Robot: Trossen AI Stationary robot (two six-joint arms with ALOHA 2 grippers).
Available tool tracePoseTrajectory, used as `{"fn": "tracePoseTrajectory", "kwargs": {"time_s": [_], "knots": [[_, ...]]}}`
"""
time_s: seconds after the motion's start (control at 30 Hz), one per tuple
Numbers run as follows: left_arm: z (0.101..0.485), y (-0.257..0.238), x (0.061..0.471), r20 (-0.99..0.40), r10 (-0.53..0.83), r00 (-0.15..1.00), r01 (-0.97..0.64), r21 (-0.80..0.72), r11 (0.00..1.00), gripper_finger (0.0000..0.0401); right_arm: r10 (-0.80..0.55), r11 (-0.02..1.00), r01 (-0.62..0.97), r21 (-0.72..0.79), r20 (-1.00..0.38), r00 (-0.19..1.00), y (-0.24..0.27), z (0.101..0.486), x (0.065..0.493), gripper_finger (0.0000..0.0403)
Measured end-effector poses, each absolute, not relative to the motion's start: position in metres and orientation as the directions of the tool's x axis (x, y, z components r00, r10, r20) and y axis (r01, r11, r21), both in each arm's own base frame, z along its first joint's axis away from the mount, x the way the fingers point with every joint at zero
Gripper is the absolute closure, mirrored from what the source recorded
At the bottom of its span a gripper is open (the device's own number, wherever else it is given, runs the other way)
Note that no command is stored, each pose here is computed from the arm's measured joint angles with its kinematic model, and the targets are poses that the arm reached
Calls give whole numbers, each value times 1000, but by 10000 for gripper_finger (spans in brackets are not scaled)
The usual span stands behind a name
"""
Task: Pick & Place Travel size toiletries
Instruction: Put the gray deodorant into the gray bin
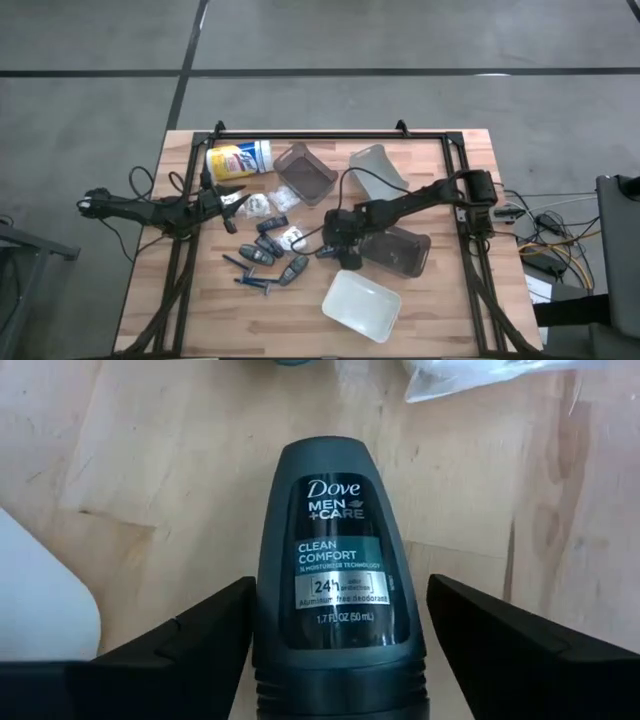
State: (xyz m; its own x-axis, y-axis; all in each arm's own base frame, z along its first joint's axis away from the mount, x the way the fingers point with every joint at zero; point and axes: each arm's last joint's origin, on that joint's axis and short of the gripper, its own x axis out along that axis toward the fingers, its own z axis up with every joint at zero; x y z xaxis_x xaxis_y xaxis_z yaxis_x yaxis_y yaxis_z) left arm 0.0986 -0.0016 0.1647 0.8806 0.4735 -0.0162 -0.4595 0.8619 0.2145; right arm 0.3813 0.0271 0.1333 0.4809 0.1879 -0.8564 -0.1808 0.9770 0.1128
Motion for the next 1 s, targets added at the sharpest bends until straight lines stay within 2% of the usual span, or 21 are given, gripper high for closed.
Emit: {"fn": "tracePoseTrajectory", "kwargs": {"time_s": [0.4,0.67,1.0], "knots": [[165,-2,99,-16,474,881,-460,215,862,268,182,976,-186,111,-885,429,27,133,376,199],[165,-2,99,-16,474,881,-460,214,862,268,177,963,-256,88,-920,349,26,140,372,188],[165,-2,99,-17,474,881,-459,215,862,268,164,961,-270,63,-914,370,7,168,362,199]]}}
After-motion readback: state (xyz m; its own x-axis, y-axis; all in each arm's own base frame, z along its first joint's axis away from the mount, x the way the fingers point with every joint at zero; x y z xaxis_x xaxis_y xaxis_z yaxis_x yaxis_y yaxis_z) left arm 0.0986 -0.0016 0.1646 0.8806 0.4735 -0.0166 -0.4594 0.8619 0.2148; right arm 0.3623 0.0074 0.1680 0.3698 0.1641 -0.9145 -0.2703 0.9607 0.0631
